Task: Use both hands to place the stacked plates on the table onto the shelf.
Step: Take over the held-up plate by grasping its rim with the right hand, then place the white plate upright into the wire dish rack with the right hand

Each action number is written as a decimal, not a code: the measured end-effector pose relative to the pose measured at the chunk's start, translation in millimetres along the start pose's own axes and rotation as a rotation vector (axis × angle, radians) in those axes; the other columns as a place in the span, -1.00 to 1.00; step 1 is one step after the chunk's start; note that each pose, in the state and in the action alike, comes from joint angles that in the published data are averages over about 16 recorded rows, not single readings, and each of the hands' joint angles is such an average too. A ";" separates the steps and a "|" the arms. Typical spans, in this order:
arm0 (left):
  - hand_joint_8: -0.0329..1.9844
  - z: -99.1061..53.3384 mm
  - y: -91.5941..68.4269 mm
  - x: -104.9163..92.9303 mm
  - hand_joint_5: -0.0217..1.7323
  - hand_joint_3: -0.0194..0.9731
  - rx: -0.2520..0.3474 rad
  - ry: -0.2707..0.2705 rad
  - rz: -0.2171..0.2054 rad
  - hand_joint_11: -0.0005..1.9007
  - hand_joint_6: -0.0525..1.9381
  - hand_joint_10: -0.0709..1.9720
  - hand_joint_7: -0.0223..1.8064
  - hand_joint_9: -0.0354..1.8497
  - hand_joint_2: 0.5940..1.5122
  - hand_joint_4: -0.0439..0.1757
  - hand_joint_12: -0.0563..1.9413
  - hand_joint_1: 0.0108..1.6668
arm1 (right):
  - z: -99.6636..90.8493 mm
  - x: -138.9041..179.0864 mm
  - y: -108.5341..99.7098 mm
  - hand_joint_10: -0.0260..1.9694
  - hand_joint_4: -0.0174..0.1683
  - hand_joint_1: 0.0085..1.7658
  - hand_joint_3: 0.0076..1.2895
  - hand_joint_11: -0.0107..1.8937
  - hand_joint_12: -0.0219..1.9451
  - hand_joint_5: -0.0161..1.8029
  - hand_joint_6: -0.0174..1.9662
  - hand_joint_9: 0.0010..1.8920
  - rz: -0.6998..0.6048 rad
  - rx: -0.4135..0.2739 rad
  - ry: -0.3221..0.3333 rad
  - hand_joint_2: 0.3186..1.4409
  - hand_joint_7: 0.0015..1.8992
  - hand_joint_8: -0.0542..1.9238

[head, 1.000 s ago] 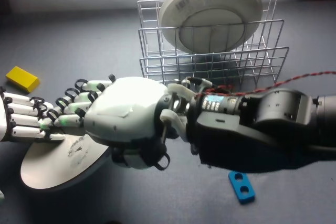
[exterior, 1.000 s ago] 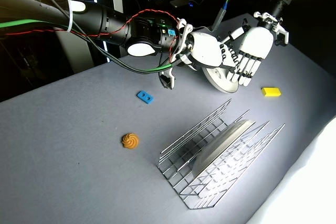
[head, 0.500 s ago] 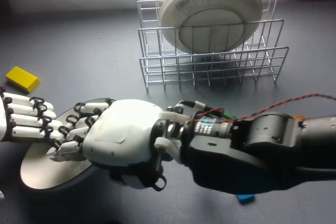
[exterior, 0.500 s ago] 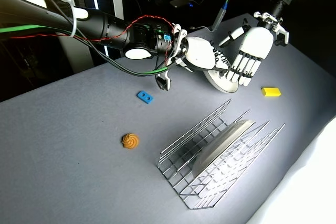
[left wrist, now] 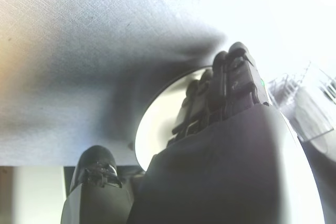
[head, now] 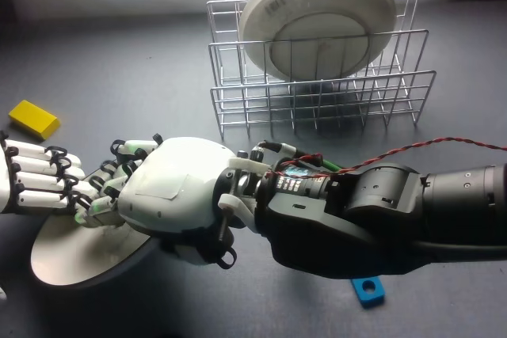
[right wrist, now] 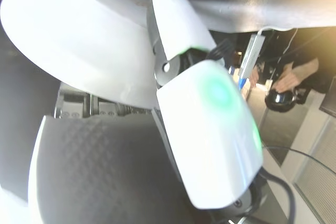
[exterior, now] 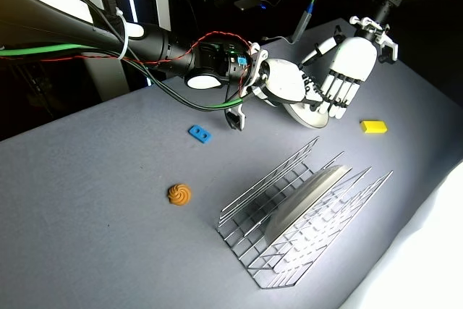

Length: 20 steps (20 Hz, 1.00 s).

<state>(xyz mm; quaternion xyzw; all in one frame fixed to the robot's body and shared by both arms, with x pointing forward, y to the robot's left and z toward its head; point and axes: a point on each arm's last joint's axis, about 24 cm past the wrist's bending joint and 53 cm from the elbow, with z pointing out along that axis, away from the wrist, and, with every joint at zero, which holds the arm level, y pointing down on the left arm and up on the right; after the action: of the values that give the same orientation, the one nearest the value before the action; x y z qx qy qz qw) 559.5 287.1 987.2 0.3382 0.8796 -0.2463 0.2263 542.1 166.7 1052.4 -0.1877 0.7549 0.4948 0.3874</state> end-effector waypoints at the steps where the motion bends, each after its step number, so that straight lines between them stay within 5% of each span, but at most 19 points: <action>1: -0.99 0.0 0.0 0.0 -0.99 -0.96 0.000 0.000 0.000 -0.98 -0.97 -0.91 -0.99 -0.94 -0.02 -0.68 -0.94 -0.99 | 0.5 -1.4 0.0 -0.93 -0.82 0.51 -0.99 -0.79 0.14 -0.43 -0.87 -0.48 -0.001 -0.001 -0.005 0.48 -0.47 -0.88; 11: -0.99 0.1 -2.1 -5.7 -0.99 -0.96 0.004 -0.006 0.020 -0.98 -0.98 -0.91 -0.99 -0.94 -0.02 -0.69 -0.94 -0.99 | 1.0 -13.9 2.8 -0.77 -0.77 0.43 -0.99 -0.25 0.26 -0.16 -0.40 -0.02 -0.018 -0.013 -0.049 0.30 -0.15 -0.39; 20: -0.97 -7.5 -8.8 -27.0 -0.98 -0.96 0.016 -0.043 0.056 -0.98 -0.96 -0.92 -0.98 -0.95 -0.01 -0.66 -0.94 -0.99 | -1.0 -19.6 0.3 -0.19 -0.74 0.41 -0.99 -0.06 0.29 -0.14 -0.19 0.04 -0.028 -0.010 -0.060 0.21 -0.11 -0.04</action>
<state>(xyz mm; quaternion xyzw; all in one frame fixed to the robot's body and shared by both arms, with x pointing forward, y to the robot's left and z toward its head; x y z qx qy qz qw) 569.6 272.8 1010.7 0.3589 0.8628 -0.2541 0.2493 553.8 163.9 1067.8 -0.1851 0.7377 0.4984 0.4160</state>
